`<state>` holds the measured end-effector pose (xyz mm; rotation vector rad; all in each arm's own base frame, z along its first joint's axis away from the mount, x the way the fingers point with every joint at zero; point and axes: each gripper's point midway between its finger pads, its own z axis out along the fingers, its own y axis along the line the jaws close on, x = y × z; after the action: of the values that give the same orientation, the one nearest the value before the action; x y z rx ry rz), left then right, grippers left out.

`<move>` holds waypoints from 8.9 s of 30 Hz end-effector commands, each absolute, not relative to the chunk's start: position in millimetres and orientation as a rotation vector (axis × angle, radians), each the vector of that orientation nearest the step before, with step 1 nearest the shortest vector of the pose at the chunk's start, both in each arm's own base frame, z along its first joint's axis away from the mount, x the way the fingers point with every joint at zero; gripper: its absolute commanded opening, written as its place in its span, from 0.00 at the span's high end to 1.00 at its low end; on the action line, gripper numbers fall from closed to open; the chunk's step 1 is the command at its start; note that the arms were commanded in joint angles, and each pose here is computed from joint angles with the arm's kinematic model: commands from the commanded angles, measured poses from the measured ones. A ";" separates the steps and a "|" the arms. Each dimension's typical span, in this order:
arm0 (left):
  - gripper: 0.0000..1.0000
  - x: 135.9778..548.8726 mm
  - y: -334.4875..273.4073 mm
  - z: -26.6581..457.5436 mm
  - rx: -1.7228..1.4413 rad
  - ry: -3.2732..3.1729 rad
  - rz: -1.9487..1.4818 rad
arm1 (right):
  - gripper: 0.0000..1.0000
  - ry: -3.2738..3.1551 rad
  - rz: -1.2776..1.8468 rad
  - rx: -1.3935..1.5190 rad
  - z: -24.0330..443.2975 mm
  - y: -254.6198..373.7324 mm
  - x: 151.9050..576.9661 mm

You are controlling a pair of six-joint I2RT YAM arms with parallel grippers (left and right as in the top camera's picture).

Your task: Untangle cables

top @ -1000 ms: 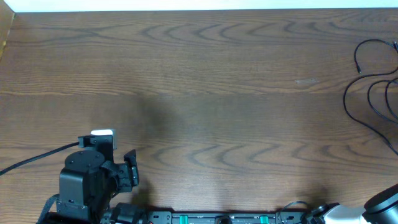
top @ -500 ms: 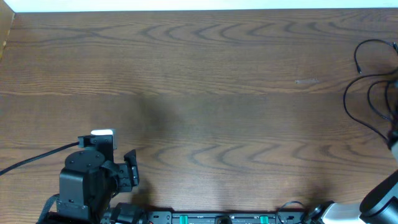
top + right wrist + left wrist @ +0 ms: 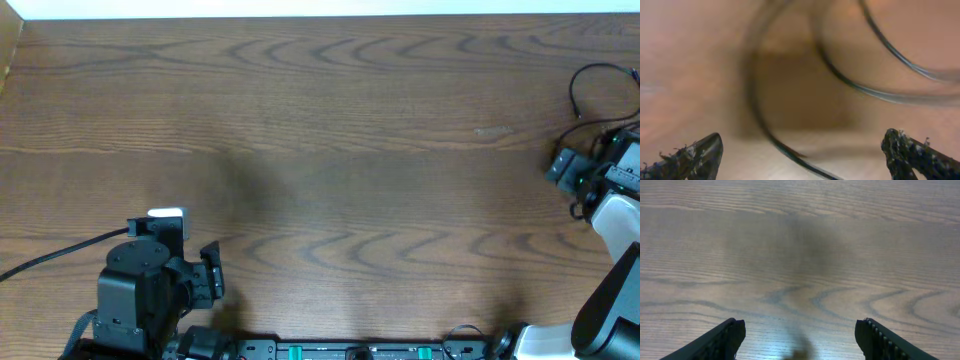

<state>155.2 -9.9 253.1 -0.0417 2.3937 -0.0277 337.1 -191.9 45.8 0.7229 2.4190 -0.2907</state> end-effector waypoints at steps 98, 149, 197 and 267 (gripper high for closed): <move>0.24 152.4 -16.3 248.8 -0.028 2.416 -0.075 | 0.82 2.416 -0.575 1.021 3.6 -295.1 264.0; 0.24 153.9 -10.8 250.0 -0.034 2.406 -0.033 | 0.01 1.705 0.778 -0.083 328.1 -6.2 302.2; 0.24 153.4 -9.7 249.6 -0.037 2.408 -0.026 | 0.01 1.341 0.957 -0.641 438.7 123.0 139.3; 0.23 154.4 -13.2 250.6 -0.037 2.404 -0.053 | 0.01 1.576 0.266 -0.226 260.2 51.0 244.6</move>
<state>154.0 -14.2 250.1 -0.0289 2.4071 -0.0563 230.7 54.3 294.3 -0.2515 1.5244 0.2639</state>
